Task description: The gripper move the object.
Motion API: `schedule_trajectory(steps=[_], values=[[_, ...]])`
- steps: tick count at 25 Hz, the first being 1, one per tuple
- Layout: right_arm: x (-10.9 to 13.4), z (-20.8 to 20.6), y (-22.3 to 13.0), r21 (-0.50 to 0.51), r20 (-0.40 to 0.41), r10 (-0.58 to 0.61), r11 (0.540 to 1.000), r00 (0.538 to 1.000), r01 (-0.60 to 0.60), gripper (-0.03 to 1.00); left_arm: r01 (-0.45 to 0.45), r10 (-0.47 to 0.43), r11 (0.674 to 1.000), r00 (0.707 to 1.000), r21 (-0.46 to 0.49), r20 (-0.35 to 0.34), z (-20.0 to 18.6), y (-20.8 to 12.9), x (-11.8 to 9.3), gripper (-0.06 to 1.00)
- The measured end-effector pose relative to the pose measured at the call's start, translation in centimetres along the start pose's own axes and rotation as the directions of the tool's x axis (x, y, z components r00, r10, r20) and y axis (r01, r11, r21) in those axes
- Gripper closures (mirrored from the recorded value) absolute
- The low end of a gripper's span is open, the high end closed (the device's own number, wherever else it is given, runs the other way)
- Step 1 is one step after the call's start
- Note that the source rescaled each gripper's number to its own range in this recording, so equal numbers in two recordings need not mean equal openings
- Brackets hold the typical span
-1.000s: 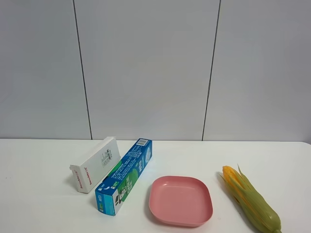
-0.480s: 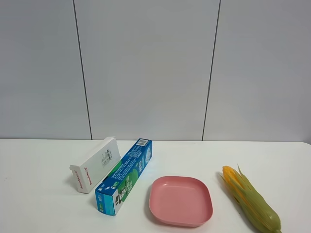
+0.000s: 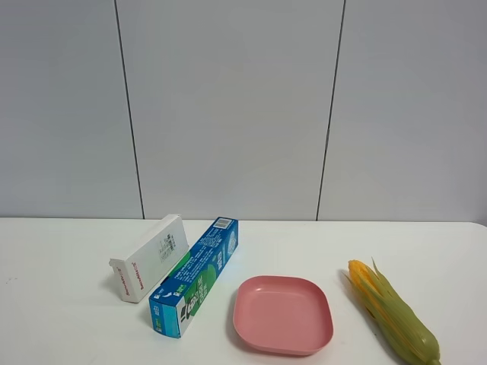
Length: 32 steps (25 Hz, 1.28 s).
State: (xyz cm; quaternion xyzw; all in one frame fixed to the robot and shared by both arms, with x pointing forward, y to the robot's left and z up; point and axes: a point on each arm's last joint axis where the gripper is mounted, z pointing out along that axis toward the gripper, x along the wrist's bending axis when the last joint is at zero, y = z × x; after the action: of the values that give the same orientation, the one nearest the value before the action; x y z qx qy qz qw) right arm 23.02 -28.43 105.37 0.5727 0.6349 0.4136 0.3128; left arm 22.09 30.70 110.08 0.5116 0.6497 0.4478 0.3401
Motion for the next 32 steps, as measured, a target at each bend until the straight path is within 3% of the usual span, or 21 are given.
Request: schedule_trajectory(steps=[12, 16, 22, 32], values=[[0.0, 0.0, 0.0, 0.0, 0.0, 0.0, 1.0, 1.0, 0.0, -0.03, 0.026, -0.034, 0.998, 0.988, 0.057, 0.148, 2.1, -3.4, -1.5, -0.04], [0.0, 0.0, 0.0, 0.0, 0.0, 0.0, 1.0, 1.0, 0.0, -0.03, -0.012, 0.001, 0.998, 0.987, 0.069, 0.162, 2.3, -3.7, -1.6, -0.04], [0.0, 0.0, 0.0, 0.0, 0.0, 0.0, 1.0, 1.0, 0.0, -0.03, -0.153, 0.142, 0.987, 0.973, 0.044, 0.184, 2.3, -3.7, -1.6, -0.04], [0.0, 0.0, 0.0, 0.0, 0.0, 0.0, 1.0, 1.0, 0.0, -0.03, -0.167, 0.156, 0.985, 0.97, 0.044, 0.185, 2.3, -3.7, -1.6, -0.04]])
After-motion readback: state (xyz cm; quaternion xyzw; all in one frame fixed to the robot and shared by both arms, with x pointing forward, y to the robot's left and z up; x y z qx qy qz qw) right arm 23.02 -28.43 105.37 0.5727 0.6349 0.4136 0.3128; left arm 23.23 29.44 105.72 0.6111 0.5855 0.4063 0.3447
